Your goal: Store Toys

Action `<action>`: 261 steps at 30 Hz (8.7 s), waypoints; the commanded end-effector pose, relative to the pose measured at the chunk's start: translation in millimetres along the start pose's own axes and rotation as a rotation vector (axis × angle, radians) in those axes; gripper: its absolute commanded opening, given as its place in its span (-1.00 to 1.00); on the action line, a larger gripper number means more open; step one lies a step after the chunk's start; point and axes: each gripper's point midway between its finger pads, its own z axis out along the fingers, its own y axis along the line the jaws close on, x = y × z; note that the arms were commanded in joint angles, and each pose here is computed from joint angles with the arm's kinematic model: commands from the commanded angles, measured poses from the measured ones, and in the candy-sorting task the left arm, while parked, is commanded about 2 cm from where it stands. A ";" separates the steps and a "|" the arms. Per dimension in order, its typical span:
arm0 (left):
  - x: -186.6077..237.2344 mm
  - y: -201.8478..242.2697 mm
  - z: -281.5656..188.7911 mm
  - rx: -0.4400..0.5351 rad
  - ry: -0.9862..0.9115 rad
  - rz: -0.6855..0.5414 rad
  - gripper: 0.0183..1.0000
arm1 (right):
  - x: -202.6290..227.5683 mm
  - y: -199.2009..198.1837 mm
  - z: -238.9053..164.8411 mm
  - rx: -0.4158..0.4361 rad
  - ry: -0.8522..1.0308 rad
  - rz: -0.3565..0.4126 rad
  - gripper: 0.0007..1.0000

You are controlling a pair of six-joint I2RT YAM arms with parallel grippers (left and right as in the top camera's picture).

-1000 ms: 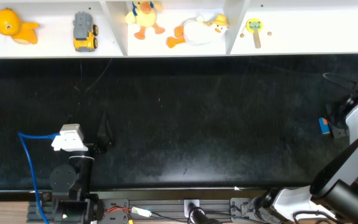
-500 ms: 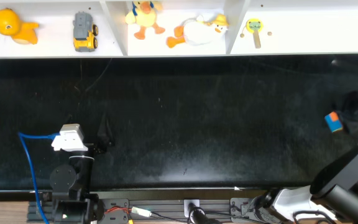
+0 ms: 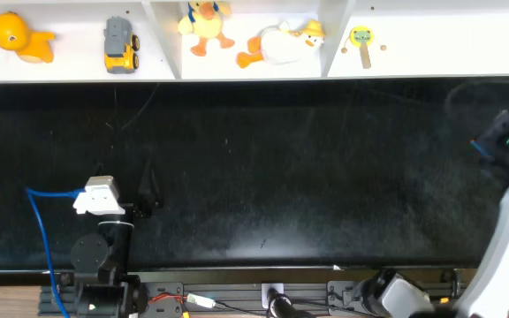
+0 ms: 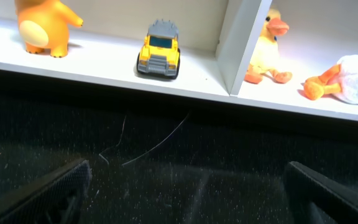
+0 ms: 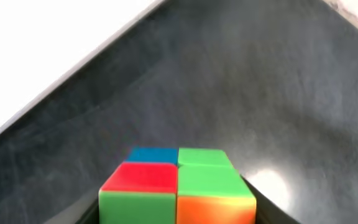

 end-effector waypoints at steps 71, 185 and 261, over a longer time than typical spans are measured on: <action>0.6 -0.1 0.0 0.002 -0.007 -0.010 1.00 | -119.7 118.1 173.4 -0.434 -0.478 -0.276 0.99; 0.8 0.0 0.1 0.002 -0.007 -0.010 1.00 | 168.5 138.9 -70.0 -0.786 -0.649 -0.153 0.99; 0.9 0.0 0.1 0.002 -0.006 -0.010 1.00 | 169.6 140.2 -70.6 -0.788 -0.652 -0.168 0.99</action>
